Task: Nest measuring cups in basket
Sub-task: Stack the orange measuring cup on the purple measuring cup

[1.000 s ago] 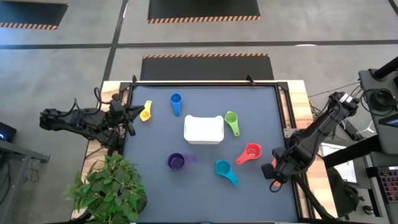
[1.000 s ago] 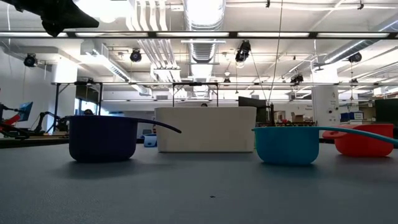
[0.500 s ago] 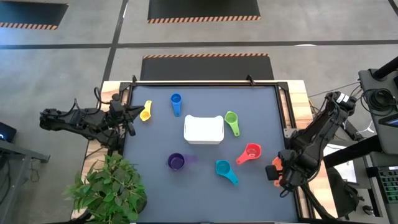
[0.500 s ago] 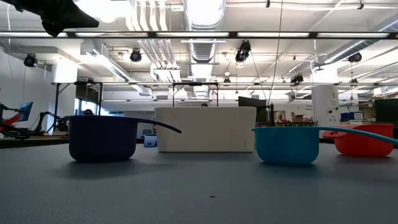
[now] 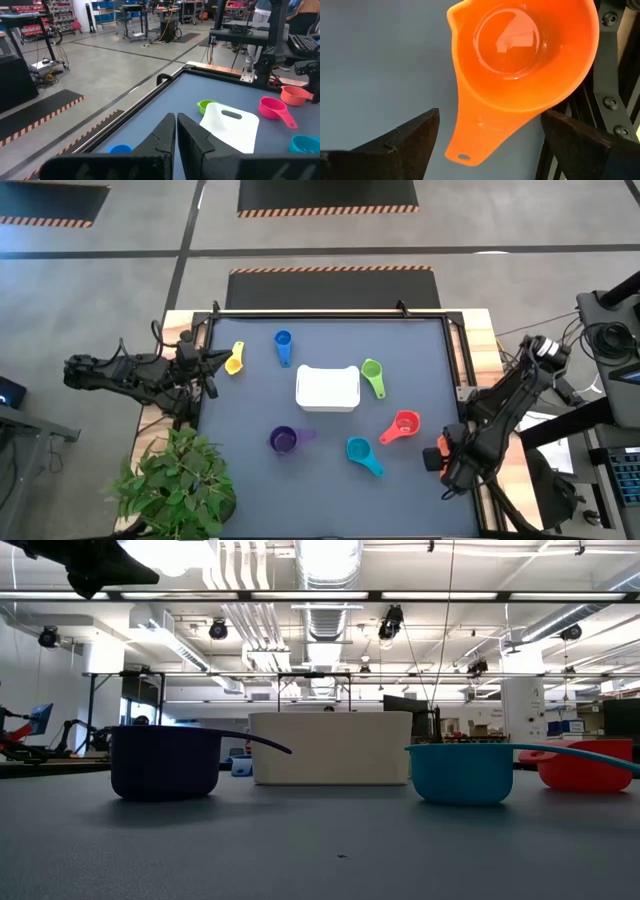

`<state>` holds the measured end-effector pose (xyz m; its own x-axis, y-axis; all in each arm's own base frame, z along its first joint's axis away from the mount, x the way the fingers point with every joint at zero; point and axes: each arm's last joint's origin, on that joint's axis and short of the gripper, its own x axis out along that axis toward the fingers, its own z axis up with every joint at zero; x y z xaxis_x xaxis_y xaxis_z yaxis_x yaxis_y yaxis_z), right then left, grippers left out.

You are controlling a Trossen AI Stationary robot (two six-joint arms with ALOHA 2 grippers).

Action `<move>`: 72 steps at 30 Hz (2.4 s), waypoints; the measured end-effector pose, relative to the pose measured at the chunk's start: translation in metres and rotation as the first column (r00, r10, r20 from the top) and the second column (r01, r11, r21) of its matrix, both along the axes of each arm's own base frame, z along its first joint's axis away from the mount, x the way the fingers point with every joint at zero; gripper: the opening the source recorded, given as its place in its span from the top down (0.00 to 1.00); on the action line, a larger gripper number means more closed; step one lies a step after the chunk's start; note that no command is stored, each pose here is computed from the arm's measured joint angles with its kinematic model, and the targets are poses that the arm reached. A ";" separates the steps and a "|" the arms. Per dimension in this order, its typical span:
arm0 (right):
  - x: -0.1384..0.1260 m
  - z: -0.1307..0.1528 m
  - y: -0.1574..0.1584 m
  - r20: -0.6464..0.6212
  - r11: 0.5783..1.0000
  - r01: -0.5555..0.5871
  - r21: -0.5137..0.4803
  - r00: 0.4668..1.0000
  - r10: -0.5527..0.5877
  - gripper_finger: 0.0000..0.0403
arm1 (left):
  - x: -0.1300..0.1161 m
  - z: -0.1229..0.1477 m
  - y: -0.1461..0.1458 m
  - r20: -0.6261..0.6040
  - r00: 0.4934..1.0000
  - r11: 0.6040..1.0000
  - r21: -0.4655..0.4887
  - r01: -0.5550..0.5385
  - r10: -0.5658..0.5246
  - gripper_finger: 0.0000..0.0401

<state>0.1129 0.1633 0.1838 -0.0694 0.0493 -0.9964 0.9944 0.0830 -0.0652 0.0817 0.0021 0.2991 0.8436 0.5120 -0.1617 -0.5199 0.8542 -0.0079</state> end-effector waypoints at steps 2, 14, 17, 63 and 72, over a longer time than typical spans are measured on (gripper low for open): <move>0.001 -0.002 0.001 -0.007 1.000 0.000 -0.009 1.000 0.000 0.18 | 0.000 0.000 0.000 0.001 1.000 1.000 0.000 0.000 0.000 1.00; 0.005 -0.014 0.006 -0.022 0.999 -0.020 -0.044 1.000 0.019 0.19 | 0.000 0.001 0.000 0.006 1.000 1.000 0.000 0.000 0.000 1.00; 0.006 -0.016 0.008 -0.024 0.999 -0.026 -0.047 0.999 0.025 0.19 | 0.000 0.001 0.000 0.003 1.000 1.000 0.008 0.001 -0.001 1.00; 0.005 0.057 0.000 0.067 0.990 -0.069 -0.121 0.995 0.078 0.65 | 0.001 0.003 0.000 0.021 1.000 1.000 0.017 0.004 -0.004 1.00; 0.033 0.092 -0.014 0.222 0.971 -0.099 -0.216 0.964 0.148 0.65 | 0.001 0.004 0.000 0.020 1.000 1.000 0.023 0.005 -0.005 1.00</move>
